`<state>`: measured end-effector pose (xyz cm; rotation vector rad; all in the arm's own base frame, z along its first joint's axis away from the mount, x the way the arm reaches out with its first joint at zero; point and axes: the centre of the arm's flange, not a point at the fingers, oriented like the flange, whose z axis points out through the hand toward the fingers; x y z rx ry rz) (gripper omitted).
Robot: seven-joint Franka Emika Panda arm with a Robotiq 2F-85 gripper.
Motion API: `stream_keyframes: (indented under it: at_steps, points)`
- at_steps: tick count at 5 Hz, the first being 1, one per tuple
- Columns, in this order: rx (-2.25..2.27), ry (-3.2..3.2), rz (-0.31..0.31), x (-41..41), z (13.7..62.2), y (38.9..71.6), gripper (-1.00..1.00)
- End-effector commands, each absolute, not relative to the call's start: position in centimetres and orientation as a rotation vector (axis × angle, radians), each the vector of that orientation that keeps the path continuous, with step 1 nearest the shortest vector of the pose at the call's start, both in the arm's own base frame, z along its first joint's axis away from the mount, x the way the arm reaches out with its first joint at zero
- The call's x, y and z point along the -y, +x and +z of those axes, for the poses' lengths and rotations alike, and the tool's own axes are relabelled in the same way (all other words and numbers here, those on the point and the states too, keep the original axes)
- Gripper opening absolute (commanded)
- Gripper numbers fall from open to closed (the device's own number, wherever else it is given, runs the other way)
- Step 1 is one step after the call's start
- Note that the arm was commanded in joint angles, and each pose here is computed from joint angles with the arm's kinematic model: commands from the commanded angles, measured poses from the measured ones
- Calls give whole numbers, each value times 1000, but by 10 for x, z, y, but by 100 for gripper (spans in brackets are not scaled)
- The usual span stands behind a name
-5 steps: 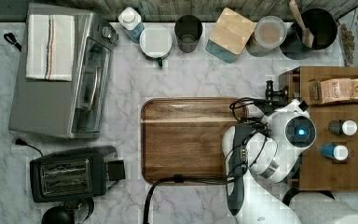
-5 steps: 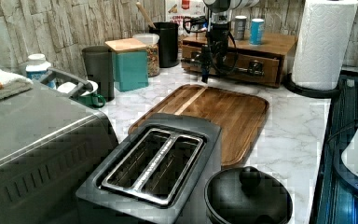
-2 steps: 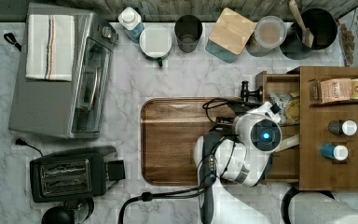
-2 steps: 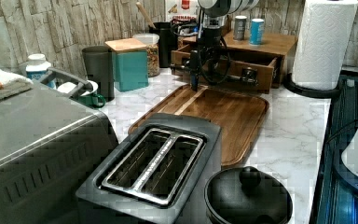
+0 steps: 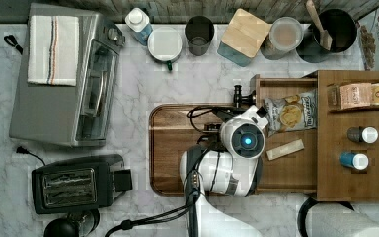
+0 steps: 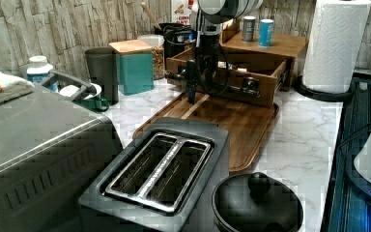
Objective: Open the drawer.
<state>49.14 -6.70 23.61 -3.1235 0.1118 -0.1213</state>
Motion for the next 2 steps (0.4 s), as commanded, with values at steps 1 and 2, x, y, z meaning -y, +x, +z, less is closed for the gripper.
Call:
stream_keyframes:
  at_steps: [1,2]
  points:
    - [102,-3124,-145,-91,257,480,100]
    - [103,-3124,-146,-91,258,481,100]
